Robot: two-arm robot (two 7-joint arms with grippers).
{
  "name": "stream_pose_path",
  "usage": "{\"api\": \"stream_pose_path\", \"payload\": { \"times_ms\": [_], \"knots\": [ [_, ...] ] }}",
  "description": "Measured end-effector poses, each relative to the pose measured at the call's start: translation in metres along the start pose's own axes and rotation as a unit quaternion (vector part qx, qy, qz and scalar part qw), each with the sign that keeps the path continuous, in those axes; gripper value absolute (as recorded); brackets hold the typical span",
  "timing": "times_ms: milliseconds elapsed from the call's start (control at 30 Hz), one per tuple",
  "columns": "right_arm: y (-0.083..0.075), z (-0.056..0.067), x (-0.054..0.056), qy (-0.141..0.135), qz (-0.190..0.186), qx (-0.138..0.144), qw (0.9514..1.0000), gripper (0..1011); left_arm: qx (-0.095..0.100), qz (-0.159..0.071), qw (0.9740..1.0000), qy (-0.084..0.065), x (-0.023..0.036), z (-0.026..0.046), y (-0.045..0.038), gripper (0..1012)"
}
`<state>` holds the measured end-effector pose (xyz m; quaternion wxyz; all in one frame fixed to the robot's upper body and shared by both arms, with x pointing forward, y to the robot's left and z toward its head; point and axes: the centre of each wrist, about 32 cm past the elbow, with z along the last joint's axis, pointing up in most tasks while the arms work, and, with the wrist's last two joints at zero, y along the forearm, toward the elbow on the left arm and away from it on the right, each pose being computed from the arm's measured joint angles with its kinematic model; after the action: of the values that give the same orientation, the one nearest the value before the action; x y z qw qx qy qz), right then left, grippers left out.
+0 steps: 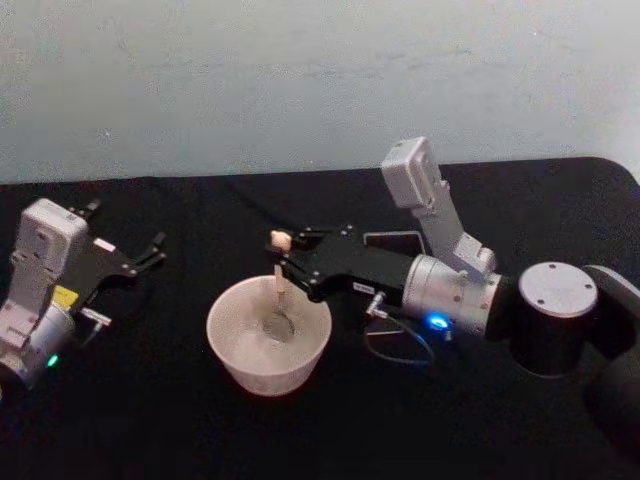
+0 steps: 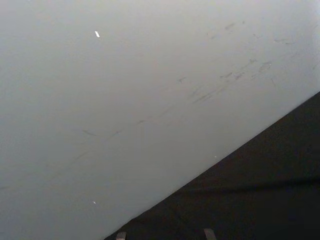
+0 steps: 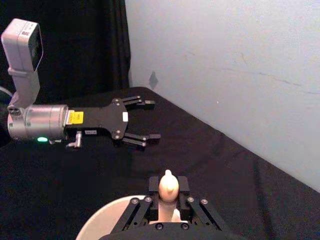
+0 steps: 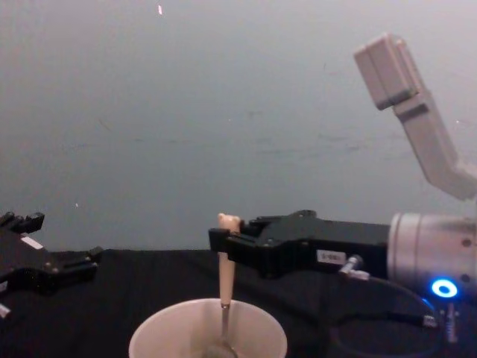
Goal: Pick up the stirring spoon with one hand, stir inside the cup, then place it back in its original position.
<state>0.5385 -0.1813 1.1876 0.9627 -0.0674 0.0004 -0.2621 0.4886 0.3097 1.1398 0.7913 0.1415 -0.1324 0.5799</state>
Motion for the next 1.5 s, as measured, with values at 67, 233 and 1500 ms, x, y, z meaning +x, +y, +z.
{"api": "stream_pose_path", "payload": {
  "times_ms": [67,233,1500],
  "knots": [
    [-0.003,0.000,0.000,-0.002,0.000,-0.001,1.0000,214,0.000,0.000,1.0000,0.000,0.0000,0.0000,0.0000,1001],
    [-0.016,0.000,-0.002,-0.006,0.006,-0.002,1.0000,214,0.000,0.000,1.0000,0.000,0.0000,0.0000,0.0000,1001],
    [-0.036,0.013,-0.004,0.004,-0.004,0.029,0.9996,214,0.000,0.000,1.0000,0.000,0.0000,0.0000,0.0000,1001]
  ]
}}
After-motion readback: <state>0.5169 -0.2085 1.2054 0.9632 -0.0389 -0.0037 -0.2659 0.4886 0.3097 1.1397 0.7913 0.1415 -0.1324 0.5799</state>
